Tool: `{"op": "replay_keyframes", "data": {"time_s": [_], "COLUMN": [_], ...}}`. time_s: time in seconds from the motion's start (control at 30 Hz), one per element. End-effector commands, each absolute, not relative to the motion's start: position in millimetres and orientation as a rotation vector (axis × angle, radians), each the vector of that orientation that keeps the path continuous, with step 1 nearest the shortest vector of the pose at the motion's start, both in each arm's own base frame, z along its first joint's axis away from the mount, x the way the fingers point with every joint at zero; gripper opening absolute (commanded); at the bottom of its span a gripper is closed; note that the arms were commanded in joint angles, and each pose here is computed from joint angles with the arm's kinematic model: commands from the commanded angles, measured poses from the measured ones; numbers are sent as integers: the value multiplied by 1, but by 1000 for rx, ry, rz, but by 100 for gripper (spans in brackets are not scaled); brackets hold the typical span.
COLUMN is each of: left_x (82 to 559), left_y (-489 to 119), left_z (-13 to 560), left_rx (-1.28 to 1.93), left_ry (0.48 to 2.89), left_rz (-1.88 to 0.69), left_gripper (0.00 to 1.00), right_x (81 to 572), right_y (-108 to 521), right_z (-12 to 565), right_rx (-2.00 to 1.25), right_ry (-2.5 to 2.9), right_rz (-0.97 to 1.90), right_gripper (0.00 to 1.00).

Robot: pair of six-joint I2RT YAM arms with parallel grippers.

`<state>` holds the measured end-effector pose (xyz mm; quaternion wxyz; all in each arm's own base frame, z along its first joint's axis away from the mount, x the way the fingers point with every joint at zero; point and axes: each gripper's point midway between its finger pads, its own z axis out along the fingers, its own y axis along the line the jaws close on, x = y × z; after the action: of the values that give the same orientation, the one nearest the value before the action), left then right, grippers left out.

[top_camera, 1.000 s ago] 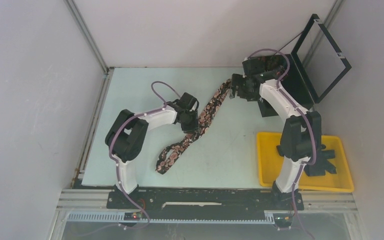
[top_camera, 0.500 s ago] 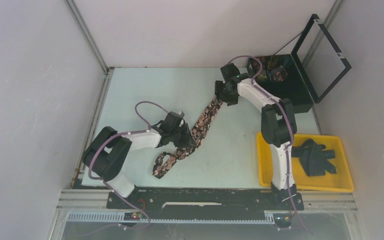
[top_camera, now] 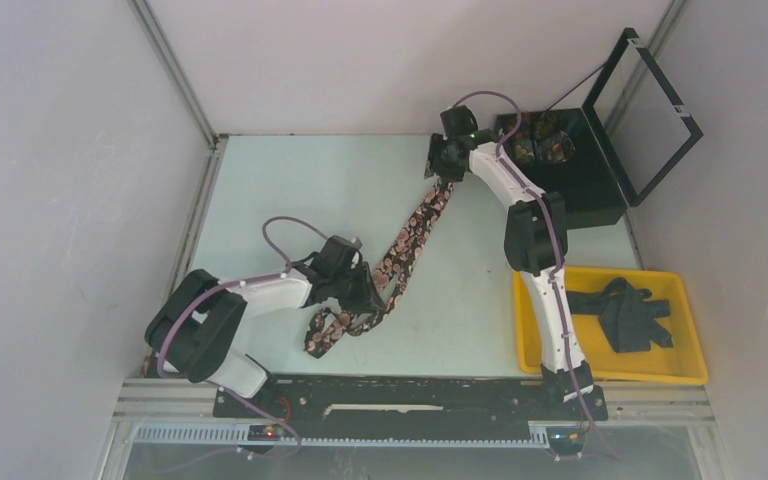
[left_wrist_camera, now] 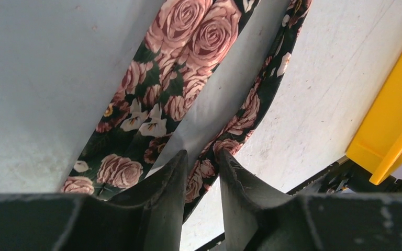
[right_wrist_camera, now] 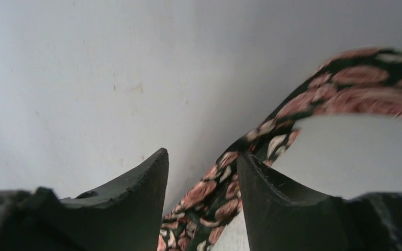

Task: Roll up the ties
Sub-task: Flatten out the tie at the center of the board.

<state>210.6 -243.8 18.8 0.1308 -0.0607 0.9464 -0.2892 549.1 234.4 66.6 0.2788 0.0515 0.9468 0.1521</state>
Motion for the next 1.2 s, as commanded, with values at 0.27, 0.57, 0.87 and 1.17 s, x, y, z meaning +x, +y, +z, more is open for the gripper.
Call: {"op": "replay_keyframes", "data": {"time_s": [0.27,0.57,0.87,1.17], "left_x": [215,229,238,246], "left_y": [-241,-236,-230,-230], "left_z": [61,92,102,109], "left_rx": [-128,-90,5,-45], "left_ry": [2756,2675,2620,2592], "left_rz": [-783,-780,-721,-708], "left_gripper": [41,46,51,49], "right_x": [608,627,613,588], "right_y": [229,239,233,218], "right_z": [43,45,127,99], "right_rx": [360,430,211,89], "right_ry": [2448,2385,2272,2403], "right_rz": [622,784,781,642], "right_gripper": [50,52,55,56]}}
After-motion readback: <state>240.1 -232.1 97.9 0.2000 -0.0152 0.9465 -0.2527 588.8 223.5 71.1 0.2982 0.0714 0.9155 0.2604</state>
